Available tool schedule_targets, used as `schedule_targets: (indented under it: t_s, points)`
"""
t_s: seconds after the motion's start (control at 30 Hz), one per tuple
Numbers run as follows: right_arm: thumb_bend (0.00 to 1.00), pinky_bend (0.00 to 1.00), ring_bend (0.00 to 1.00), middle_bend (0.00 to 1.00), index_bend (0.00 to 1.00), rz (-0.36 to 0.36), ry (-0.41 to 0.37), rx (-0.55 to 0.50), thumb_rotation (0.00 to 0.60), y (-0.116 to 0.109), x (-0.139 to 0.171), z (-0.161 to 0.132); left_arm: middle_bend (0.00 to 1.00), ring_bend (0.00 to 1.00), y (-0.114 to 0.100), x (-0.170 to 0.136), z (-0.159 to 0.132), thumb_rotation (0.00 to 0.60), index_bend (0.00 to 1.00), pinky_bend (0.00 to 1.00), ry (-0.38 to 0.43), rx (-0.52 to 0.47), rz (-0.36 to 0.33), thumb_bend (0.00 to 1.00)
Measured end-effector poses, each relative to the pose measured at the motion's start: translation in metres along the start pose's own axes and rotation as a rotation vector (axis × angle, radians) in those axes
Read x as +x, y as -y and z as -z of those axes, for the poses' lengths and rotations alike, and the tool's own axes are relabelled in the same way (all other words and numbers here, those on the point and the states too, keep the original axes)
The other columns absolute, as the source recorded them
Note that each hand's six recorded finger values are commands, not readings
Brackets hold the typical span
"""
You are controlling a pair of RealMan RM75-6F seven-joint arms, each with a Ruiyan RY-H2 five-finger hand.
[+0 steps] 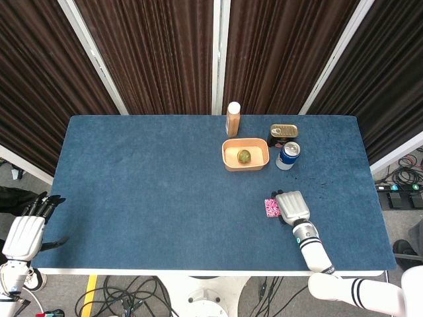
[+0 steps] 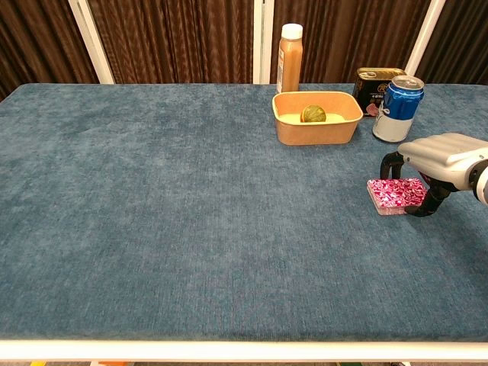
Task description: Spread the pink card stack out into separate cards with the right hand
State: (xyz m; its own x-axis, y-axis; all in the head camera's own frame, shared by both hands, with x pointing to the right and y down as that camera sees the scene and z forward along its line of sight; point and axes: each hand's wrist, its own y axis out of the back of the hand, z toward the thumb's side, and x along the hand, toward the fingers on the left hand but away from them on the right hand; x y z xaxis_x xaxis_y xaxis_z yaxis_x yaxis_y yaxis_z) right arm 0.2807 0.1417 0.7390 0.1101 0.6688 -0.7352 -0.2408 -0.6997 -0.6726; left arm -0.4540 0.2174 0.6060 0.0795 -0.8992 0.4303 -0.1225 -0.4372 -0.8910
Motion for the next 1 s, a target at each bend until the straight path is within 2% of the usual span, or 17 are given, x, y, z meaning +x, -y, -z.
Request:
schedule_targets:
  t_s: [0.63,1.0]
  points:
    - [0.27,0.84,0.75,0.38,0.42,0.037,0.009,-0.013,0.600,-0.007,0.001,0.002,0.15,0.02,0.001,0.000,0.002,0.600,0.18,0.19,-0.003,-0.005,0.002,0.01]
    - [0.27,0.84,0.75,0.39,0.42,0.062,-0.019,-0.013,0.600,-0.024,0.007,-0.012,0.15,0.02,0.000,0.000,0.001,0.600,0.18,0.18,0.001,-0.008,-0.001,0.01]
